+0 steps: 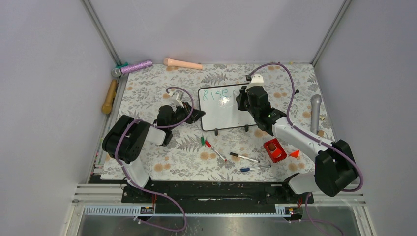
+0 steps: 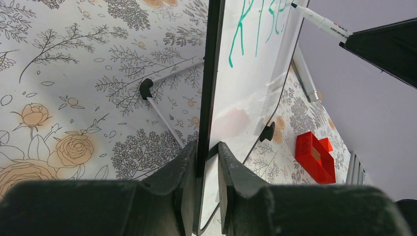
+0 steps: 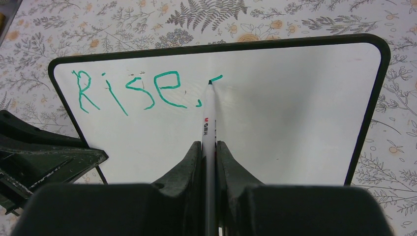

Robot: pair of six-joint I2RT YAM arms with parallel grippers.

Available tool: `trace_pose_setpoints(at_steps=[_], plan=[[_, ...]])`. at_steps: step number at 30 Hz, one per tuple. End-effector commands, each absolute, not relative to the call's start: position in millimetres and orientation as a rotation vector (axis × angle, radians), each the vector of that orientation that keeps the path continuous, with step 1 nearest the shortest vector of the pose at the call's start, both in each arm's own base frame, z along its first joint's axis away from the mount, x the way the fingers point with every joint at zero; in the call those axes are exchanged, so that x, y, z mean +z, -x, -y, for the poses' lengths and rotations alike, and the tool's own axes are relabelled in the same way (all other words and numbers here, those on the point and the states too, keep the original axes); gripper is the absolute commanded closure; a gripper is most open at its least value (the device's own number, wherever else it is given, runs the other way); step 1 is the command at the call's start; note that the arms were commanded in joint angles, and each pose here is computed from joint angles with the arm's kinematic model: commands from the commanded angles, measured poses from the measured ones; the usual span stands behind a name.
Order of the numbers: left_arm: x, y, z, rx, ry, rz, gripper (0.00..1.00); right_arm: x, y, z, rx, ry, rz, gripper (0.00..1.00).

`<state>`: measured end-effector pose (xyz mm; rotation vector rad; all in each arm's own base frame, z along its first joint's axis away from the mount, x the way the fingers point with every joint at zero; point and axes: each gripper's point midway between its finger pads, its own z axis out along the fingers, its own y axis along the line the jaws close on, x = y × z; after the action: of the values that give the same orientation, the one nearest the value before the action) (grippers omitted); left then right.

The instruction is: Write a sentence on the whiteboard

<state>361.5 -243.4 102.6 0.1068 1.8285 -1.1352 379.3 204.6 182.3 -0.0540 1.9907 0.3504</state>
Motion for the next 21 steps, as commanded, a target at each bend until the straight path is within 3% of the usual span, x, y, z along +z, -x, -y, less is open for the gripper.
trace_pose_setpoints(at_steps=[1,21], plan=[[119.3,-369.8,238.7,-1.104,-0.1,-1.751,1.0,188.1,-377.8,-197.0,0.33,0.036,-1.99,1.0],[119.2,-369.6,238.7,-1.104,-0.099,-1.751,1.0,182.7,-372.5,-183.1,0.268,0.001,-2.012,1.0]])
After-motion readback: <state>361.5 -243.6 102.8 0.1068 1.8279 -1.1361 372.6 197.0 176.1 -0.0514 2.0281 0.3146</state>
